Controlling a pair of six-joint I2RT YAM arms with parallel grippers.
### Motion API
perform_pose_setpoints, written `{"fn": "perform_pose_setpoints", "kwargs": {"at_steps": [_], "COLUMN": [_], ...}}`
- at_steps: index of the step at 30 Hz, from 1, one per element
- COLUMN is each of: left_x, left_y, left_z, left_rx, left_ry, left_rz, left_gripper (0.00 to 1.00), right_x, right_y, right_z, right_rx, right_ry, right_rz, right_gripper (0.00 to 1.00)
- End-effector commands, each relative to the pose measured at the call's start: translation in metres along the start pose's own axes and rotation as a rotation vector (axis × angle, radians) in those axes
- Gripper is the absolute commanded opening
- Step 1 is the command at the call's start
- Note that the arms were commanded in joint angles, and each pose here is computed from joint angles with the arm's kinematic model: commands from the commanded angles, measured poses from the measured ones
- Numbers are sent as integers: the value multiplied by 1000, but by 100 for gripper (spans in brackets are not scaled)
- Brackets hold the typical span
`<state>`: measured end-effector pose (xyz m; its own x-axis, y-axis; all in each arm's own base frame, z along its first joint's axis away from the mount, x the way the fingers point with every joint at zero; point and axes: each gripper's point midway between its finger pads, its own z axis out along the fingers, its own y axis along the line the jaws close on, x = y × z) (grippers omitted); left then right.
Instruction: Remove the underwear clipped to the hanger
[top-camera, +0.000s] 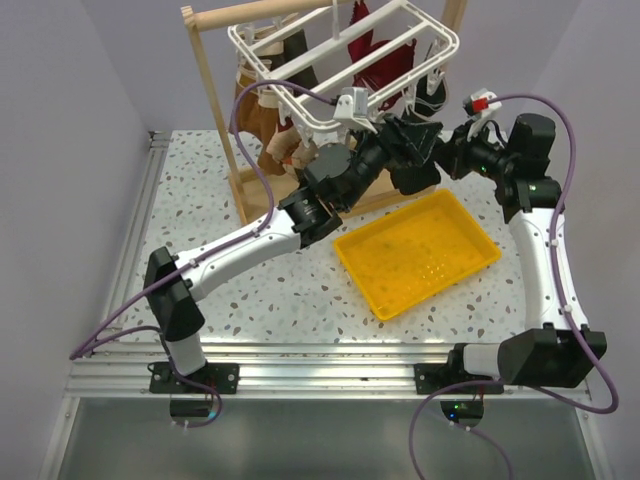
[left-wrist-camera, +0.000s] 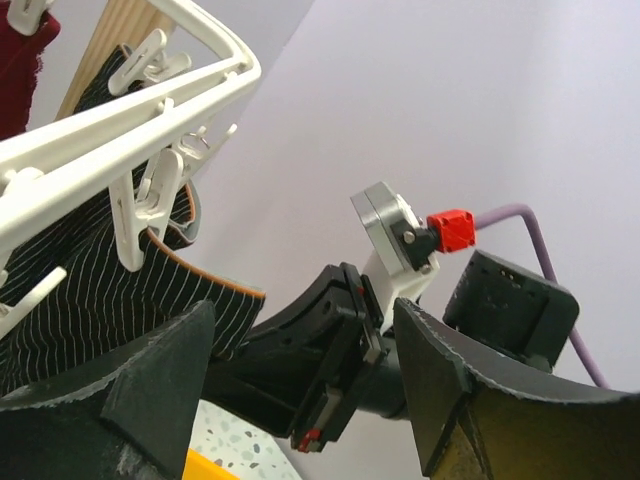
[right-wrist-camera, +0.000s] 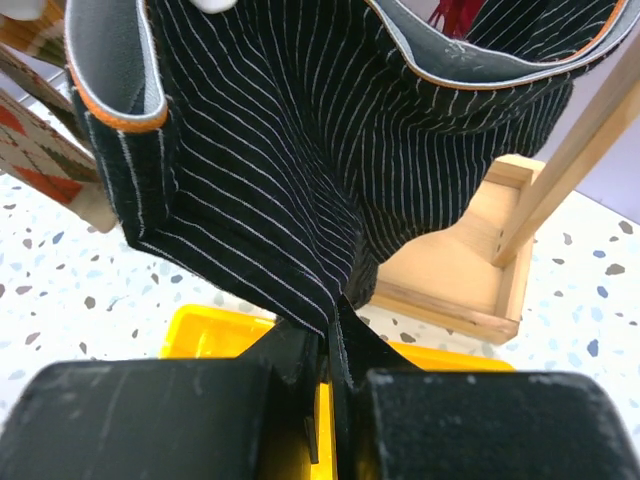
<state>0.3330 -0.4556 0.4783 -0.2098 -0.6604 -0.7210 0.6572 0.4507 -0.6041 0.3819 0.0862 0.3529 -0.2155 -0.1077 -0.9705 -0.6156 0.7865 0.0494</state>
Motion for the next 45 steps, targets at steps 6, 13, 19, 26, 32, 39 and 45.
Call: {"fn": "perform_pose_setpoints", "kwargs": {"at_steps": [6, 13, 19, 26, 32, 39, 45], "left_x": [-27, -27, -29, -36, -54, -67, -63], "left_y": [24, 32, 35, 32, 46, 43, 40], "left_z": [25, 20, 10, -1, -10, 3, 16], "left_rx": [-202, -236, -264, -298, -388, -389, -368], "left_ry": [-24, 8, 31, 21, -33, -69, -67], "left_rz": [-118, -145, -119, -27, 106, 189, 226], "left_gripper": [76, 75, 73, 73, 74, 75, 73], "right_x": [-12, -10, -12, -14, -16, -14, -13], "right_y": [7, 3, 5, 8, 17, 25, 31], "right_z": [3, 4, 4, 8, 9, 10, 10], "right_rx": [-45, -26, -31, -57, -92, -113, -126], "right_ry": [-70, -59, -73, -92, -106, -107, -108], "right_rz": [-1, 19, 31, 62, 89, 90, 91], "right_gripper": [0, 0, 0, 0, 0, 0, 0]}}
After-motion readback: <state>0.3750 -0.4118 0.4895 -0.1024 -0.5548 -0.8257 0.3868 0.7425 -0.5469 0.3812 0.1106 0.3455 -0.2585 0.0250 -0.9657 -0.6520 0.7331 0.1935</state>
